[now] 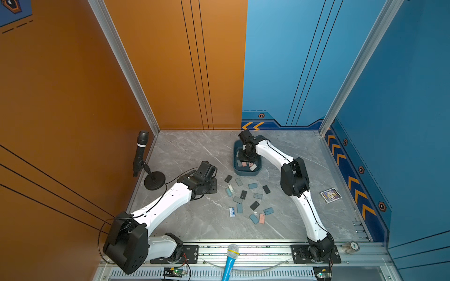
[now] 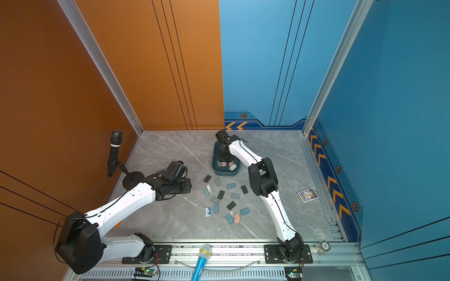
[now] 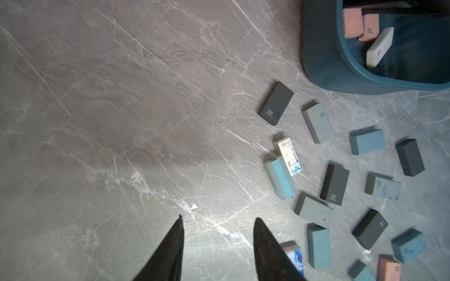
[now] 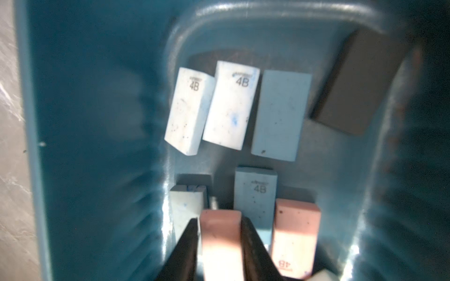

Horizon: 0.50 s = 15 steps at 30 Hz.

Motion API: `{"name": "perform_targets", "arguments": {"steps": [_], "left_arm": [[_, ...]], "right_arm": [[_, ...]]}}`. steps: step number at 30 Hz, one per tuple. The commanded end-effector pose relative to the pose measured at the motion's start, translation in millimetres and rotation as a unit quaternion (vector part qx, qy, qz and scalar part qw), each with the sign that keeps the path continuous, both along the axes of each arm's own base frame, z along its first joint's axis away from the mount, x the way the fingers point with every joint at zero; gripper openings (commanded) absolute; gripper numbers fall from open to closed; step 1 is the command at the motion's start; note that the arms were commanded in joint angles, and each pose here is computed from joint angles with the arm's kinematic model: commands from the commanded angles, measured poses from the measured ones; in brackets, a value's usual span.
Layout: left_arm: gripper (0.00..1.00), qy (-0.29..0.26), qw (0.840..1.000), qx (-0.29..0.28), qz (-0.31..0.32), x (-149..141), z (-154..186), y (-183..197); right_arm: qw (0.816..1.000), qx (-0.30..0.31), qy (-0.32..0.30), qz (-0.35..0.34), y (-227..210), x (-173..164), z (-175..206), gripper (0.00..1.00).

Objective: Put the eraser in the storage box
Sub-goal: Place the eraser in the storage box.

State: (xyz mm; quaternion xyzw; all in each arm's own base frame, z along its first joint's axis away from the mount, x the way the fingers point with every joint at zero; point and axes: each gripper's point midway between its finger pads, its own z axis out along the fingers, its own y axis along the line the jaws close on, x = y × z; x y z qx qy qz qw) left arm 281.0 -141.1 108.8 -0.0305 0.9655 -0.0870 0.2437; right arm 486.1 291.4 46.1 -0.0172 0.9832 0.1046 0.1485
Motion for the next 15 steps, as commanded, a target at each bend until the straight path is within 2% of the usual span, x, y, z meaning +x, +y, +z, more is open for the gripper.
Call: {"name": "perform_targets", "arguments": {"steps": [1, 15], "left_arm": [[0.47, 0.002, 1.0, 0.0, 0.003, 0, 6, 3], [0.51, 0.0, 1.0, -0.026, 0.0, -12, 10, 1]], "right_arm": [[1.0, 0.002, -0.005, 0.0, 1, -1, 17, 0.38], [0.998, 0.001, -0.052, 0.024, -5, -21, 88, 0.54]]}}
